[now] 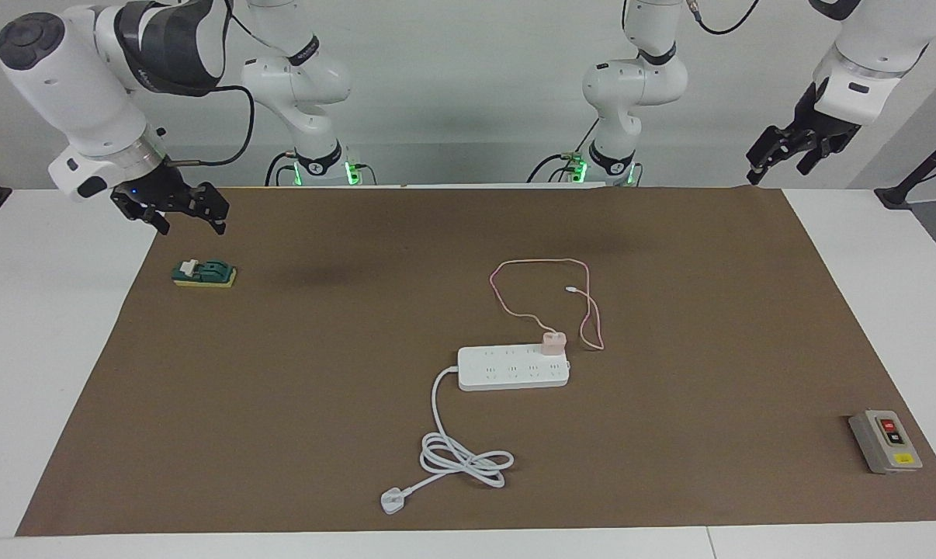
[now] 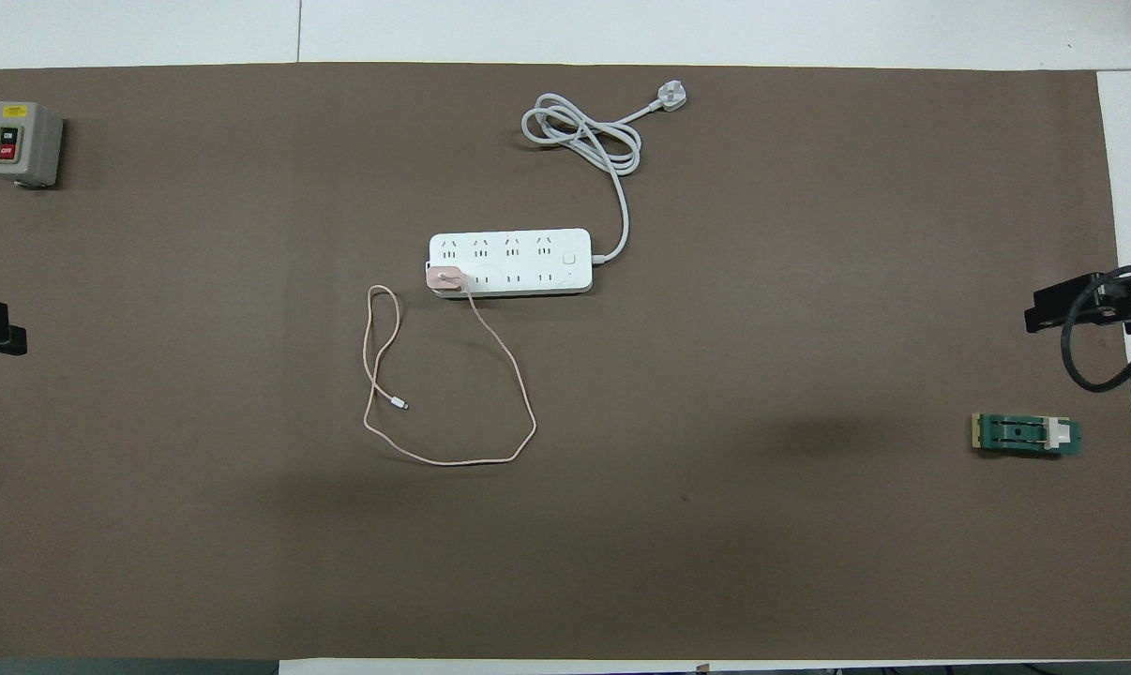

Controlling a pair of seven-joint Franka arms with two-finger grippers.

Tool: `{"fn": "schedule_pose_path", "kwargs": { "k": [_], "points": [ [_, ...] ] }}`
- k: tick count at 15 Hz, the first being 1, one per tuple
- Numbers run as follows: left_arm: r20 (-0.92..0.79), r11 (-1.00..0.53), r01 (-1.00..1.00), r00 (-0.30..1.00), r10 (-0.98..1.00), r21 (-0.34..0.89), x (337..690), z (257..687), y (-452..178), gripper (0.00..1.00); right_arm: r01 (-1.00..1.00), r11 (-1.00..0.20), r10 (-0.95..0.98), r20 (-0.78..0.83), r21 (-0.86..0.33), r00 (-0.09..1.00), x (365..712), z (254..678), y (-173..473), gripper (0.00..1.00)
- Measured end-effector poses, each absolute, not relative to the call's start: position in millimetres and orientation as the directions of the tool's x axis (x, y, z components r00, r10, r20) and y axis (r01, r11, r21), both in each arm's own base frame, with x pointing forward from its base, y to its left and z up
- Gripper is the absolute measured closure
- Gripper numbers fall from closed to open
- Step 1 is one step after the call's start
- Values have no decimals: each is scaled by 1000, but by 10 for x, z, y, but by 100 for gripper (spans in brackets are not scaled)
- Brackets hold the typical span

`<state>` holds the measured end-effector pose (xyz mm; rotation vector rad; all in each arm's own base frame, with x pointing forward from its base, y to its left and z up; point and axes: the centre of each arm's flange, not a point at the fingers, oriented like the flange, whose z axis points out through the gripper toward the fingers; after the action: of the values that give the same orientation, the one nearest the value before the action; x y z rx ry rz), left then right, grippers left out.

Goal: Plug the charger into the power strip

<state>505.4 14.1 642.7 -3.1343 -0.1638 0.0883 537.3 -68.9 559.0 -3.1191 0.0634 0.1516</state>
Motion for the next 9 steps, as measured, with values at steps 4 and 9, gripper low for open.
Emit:
{"fn": "schedule_pose_path", "kwargs": {
  "k": [4,9],
  "points": [
    [-57,-999,47,997,46,23,5063,6417,32,0,-41,-999,-40,-97,-16,994,5373,5590,-689,0],
    [-69,-999,26,997,25,21,5061,6363,-83,0,-34,-999,-32,-107,-17,994,5361,5598,-645,0]
  ]
}}
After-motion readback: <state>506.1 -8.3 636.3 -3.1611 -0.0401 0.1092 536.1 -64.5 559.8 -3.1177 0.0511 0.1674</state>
